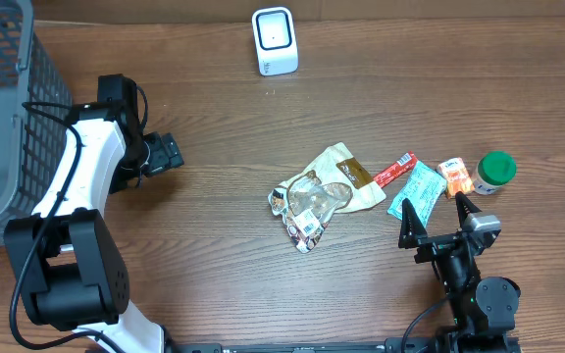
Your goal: Scan the item barcode
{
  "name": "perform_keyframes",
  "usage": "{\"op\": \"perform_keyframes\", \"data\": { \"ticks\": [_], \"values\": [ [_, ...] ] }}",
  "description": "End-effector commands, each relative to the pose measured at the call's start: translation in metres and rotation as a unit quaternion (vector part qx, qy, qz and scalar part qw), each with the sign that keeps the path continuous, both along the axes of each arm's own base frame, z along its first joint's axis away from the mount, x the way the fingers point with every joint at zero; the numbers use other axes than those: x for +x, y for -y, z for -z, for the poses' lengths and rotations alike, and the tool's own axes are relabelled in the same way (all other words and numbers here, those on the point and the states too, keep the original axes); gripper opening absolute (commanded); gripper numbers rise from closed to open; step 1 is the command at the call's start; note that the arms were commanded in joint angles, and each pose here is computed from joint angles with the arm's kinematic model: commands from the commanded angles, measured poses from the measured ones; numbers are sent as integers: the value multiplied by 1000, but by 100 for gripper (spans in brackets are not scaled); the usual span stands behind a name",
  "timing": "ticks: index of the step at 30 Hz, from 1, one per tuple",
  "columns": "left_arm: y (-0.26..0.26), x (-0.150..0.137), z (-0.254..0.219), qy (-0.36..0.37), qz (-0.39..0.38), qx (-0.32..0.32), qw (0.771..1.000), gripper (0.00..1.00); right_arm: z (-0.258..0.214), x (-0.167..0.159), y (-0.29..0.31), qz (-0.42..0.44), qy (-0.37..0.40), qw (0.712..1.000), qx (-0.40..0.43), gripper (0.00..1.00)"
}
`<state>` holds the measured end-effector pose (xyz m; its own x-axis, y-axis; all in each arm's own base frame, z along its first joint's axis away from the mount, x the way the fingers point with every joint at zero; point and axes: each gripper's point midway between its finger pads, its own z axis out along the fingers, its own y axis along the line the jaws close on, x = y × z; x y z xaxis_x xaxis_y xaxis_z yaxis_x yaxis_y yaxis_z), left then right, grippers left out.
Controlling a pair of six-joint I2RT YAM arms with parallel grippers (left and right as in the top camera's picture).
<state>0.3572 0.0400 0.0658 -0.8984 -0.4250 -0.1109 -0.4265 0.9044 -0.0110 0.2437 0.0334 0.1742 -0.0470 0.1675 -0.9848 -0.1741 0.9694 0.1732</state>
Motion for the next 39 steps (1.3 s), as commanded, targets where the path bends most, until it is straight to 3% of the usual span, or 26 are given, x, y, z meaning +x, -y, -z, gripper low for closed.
{"op": "perform_keyframes", "data": {
  "ticks": [1, 13, 20, 24, 30, 35, 39],
  "values": [
    [1, 5, -1, 4, -1, -2, 1000, 100, 2, 0, 1, 1, 1, 1000, 1, 100],
    [1, 6, -11, 18, -2, -1, 1000, 100, 2, 0, 1, 1, 1, 1000, 1, 100],
    [4, 5, -93, 136, 2, 10, 991, 100, 2, 0, 1, 1, 1, 1000, 1, 100],
    [5, -12, -165, 240, 3, 19, 971, 100, 2, 0, 1, 1, 1, 1000, 1, 100],
    [10, -69, -265, 397, 3, 34, 917, 100, 2, 0, 1, 1, 1, 1000, 1, 100],
    [14, -113, -311, 479, 3, 42, 877, 100, 2, 0, 1, 1, 1, 1000, 1, 100],
    [15, -126, -319, 496, 3, 43, 867, 100, 2, 0, 1, 1, 1, 1000, 1, 100]
  ]
}}
